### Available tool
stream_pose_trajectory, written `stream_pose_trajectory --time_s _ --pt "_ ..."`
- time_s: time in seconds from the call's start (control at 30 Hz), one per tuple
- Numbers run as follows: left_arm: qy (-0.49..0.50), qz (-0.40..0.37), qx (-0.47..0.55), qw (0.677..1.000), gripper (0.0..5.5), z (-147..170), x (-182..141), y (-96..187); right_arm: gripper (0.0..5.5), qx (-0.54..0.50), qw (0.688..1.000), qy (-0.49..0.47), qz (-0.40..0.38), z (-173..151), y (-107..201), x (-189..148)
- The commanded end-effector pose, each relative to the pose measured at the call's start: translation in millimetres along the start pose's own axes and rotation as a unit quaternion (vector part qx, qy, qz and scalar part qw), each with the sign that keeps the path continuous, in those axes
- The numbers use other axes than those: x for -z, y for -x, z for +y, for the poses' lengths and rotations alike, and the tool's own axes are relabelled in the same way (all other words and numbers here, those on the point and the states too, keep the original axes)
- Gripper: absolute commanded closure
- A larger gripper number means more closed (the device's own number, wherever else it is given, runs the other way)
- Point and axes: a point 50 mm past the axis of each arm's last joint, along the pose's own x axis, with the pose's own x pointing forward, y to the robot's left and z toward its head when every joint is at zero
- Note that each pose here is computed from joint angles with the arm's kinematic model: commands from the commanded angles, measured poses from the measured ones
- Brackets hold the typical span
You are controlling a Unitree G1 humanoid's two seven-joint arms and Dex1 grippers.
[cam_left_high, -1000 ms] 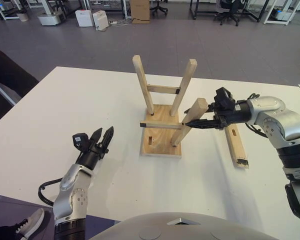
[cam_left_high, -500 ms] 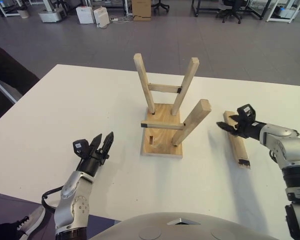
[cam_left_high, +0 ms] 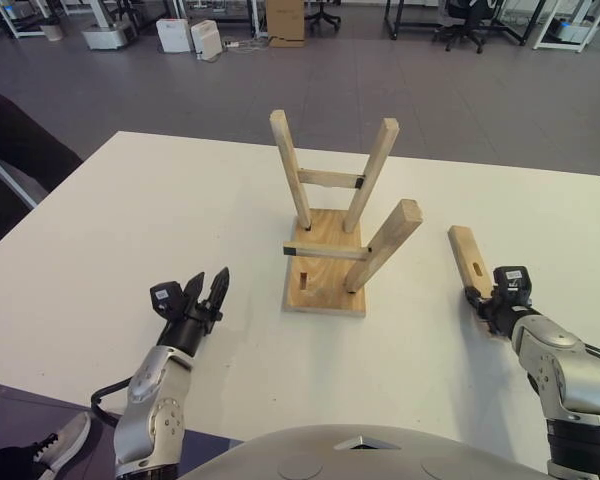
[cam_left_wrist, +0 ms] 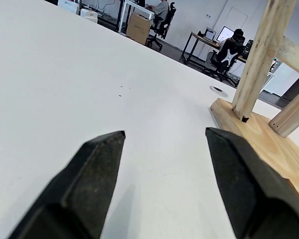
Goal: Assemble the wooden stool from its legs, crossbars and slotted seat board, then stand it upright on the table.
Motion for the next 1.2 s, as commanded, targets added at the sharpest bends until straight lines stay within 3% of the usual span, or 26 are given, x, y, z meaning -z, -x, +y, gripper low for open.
stream_pose_trajectory --time_s 0.03,0.17,0.27,0.4,0.53,0.67,0.8,1.0,1.2 --pt "-0.01 -0.034 0.047 0.998 2.53 -7 -35 -13 3.39 -0.033 0.994 -0.036 -0.093 4 -16 -40" --pt "-0.003 -0.128 0.171 0.977 2.53 -27 -112 -31 3.39 -0.205 0.923 -0.047 -0.323 36 5 -149" --pt "-0.025 -0.155 0.33 0.931 2.53 -59 -175 -38 3.42 -0.369 0.832 -0.048 -0.412 61 46 -206" --pt "-0.009 -0.138 0.489 0.861 2.53 -95 -226 -42 3.43 -0.567 0.721 -0.03 -0.397 90 86 -240" --pt "0.017 -0.091 0.562 0.822 2.34 -117 -238 -49 3.43 -0.677 0.654 -0.03 -0.337 108 103 -242" --pt "0.031 -0.066 0.589 0.805 1.64 -123 -239 -49 3.43 -0.717 0.633 -0.019 -0.291 114 107 -234" --pt "0.035 -0.071 0.609 0.789 0.96 -129 -245 -48 3.43 -0.729 0.632 -0.001 -0.264 113 107 -229" --pt "0.039 -0.089 0.639 0.763 0.93 -146 -252 -46 3.43 -0.748 0.623 0.027 -0.227 123 106 -223" --pt "0.055 -0.094 0.639 0.761 1.96 -148 -251 -48 3.43 -0.759 0.607 0.025 -0.234 127 110 -230"
